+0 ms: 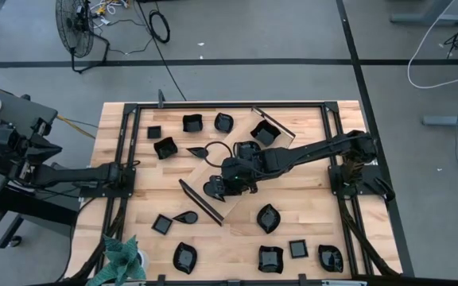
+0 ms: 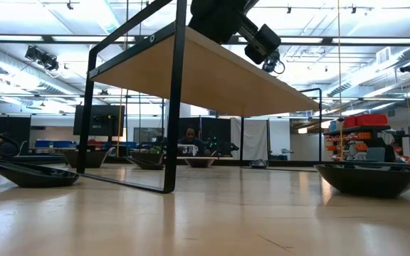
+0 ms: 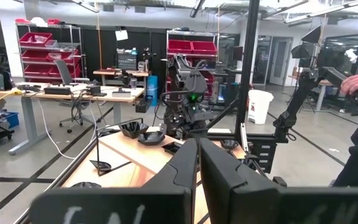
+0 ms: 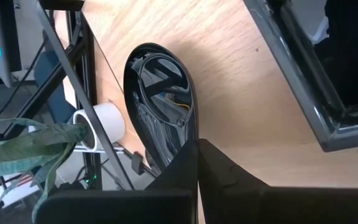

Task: Pick & Place Mini shaped plates
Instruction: Put the black teardrop shaped plate on the shelf, then stack the black leaf shaped bowl on top of the black leaf shaped bowl on the shelf

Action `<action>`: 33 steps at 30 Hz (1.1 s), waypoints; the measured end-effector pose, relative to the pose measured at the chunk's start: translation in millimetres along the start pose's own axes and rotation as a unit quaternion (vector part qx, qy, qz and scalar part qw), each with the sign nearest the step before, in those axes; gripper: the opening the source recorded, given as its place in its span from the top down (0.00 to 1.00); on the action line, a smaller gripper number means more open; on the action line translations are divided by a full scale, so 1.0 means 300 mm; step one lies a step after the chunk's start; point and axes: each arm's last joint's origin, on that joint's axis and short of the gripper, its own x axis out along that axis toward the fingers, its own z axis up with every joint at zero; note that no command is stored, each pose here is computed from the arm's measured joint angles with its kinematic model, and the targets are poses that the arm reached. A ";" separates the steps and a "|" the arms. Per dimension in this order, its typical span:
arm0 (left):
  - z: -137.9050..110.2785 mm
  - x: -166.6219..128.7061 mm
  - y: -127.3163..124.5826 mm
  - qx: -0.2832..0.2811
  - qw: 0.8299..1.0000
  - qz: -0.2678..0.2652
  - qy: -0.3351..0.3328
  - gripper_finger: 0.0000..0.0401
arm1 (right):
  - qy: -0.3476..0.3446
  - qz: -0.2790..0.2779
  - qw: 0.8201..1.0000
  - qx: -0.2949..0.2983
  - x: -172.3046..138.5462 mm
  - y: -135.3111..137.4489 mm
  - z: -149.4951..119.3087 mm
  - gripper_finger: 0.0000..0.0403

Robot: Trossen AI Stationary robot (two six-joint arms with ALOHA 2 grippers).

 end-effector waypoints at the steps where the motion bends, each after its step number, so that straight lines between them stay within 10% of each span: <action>1: 0.000 0.000 0.000 0.000 1.000 0.000 0.000 0.94 | 0.000 0.000 1.000 -0.001 0.000 0.000 0.000 1.00; 33: 0.000 0.000 0.000 0.000 1.000 0.000 0.000 0.94 | 0.001 -0.011 1.000 -0.006 -0.003 -0.007 -0.001 0.80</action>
